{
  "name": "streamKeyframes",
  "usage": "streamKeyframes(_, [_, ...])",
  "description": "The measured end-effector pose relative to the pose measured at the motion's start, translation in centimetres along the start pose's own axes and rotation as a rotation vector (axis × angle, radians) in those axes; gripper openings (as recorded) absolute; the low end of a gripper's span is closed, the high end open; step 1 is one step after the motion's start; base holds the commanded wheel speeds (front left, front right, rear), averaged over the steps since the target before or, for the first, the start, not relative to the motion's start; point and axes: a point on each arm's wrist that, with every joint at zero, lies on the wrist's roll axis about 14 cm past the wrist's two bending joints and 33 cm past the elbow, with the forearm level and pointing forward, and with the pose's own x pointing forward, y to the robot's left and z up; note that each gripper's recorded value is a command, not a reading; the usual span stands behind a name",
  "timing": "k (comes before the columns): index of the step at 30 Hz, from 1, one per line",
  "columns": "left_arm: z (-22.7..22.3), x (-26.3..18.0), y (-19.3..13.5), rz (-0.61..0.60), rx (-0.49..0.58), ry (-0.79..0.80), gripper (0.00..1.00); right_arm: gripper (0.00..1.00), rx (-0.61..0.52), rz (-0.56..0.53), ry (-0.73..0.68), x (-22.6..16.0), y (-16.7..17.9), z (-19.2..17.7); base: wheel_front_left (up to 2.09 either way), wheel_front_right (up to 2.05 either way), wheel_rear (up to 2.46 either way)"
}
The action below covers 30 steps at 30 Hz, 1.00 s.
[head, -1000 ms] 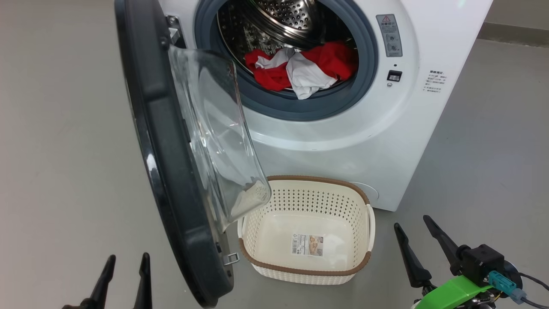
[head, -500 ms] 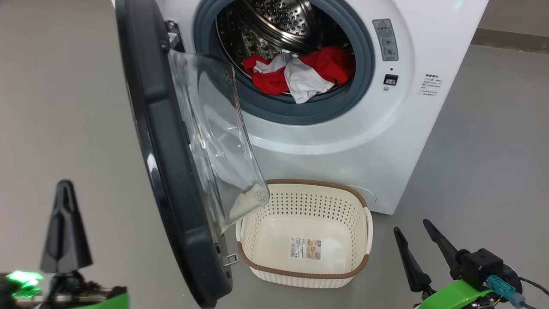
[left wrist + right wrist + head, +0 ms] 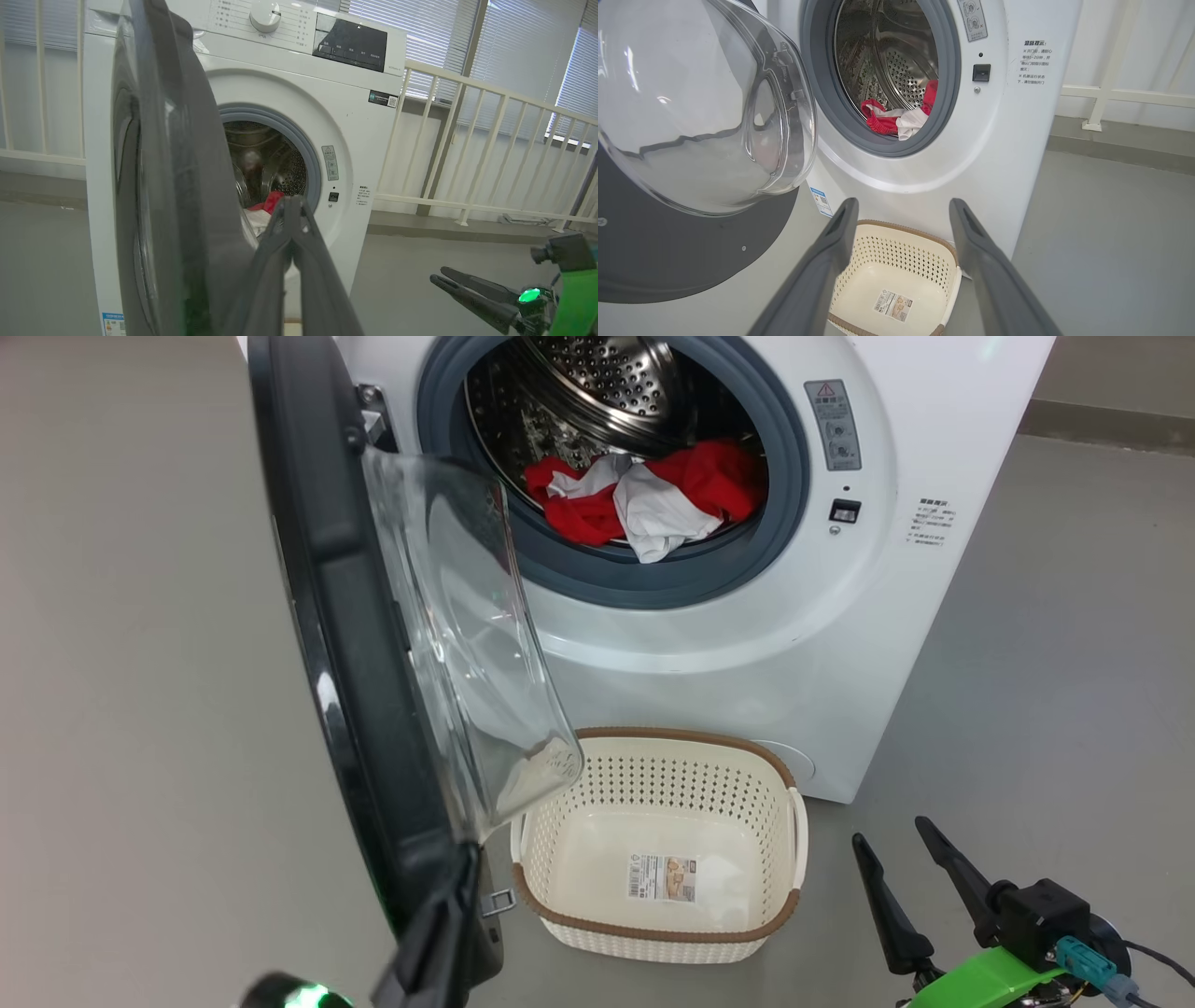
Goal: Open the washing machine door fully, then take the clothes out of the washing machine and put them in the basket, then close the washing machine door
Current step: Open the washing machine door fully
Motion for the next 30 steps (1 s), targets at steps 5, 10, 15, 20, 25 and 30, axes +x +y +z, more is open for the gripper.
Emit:
streamKeyframes(5, [-4.6, -1.6, 0.1, 0.022, -0.054, 0.150, 0.00, 1.00, 0.005, 0.002, 0.007, 0.0, 0.1, -0.2, 0.00, 0.00, 0.00])
streamKeyframes(10, [-7.1, -2.6, 0.8, 0.047, -0.080, 0.230, 0.00, 1.00, 0.005, 0.005, 0.010, 0.0, 0.2, -0.3, 0.00, 0.00, 0.00])
streamKeyframes(15, [-7.6, -2.6, 1.2, 0.054, -0.084, 0.243, 0.00, 1.00, 0.006, 0.005, 0.012, 0.0, 0.2, -0.4, 0.00, 0.00, 0.00])
streamKeyframes(20, [-7.4, -2.7, 2.8, 0.106, -0.071, 0.238, 0.00, 1.00, 0.008, 0.008, 0.012, 0.1, 0.3, -0.4, 0.00, 0.00, 0.00])
streamKeyframes(25, [-6.5, -3.2, 6.1, 0.213, -0.036, 0.216, 0.00, 1.00, 0.010, 0.016, 0.016, 0.3, 0.5, -0.6, 0.00, 0.00, 0.00])
streamKeyframes(30, [-5.6, -4.1, 9.3, 0.312, 0.005, 0.197, 0.00, 1.00, 0.013, 0.028, 0.021, 0.6, 0.8, -0.8, 0.00, 0.00, 0.00])
